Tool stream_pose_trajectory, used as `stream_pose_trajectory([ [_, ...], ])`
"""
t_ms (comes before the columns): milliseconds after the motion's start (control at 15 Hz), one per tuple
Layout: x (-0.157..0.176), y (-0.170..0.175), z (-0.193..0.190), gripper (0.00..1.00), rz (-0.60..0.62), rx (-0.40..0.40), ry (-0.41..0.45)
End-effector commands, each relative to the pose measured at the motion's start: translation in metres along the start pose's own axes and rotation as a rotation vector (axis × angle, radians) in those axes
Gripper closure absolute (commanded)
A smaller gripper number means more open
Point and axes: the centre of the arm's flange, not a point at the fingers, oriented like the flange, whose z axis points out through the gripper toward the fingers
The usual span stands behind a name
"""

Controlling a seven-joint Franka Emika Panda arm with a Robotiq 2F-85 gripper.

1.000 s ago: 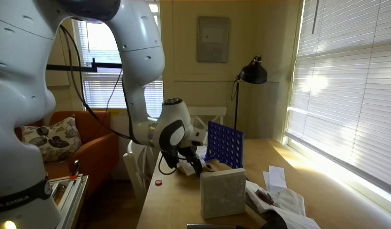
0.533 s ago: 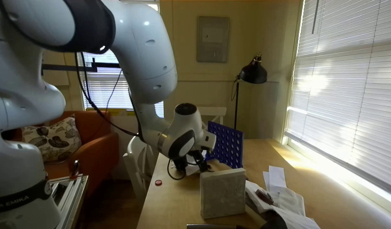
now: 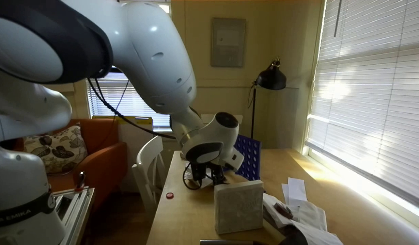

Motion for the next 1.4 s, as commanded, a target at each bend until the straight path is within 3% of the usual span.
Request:
stream_pose_trajectory([
  [0, 0.001, -0.001, 0.001, 0.00, 0.005, -0.001, -0.005],
  [533, 0.026, -0.007, 0.039, 0.00, -0.146, 0.100, -0.013],
  [1333, 0.036, -0.025, 0.075, 0.00, -0.056, 0.150, -0.115],
])
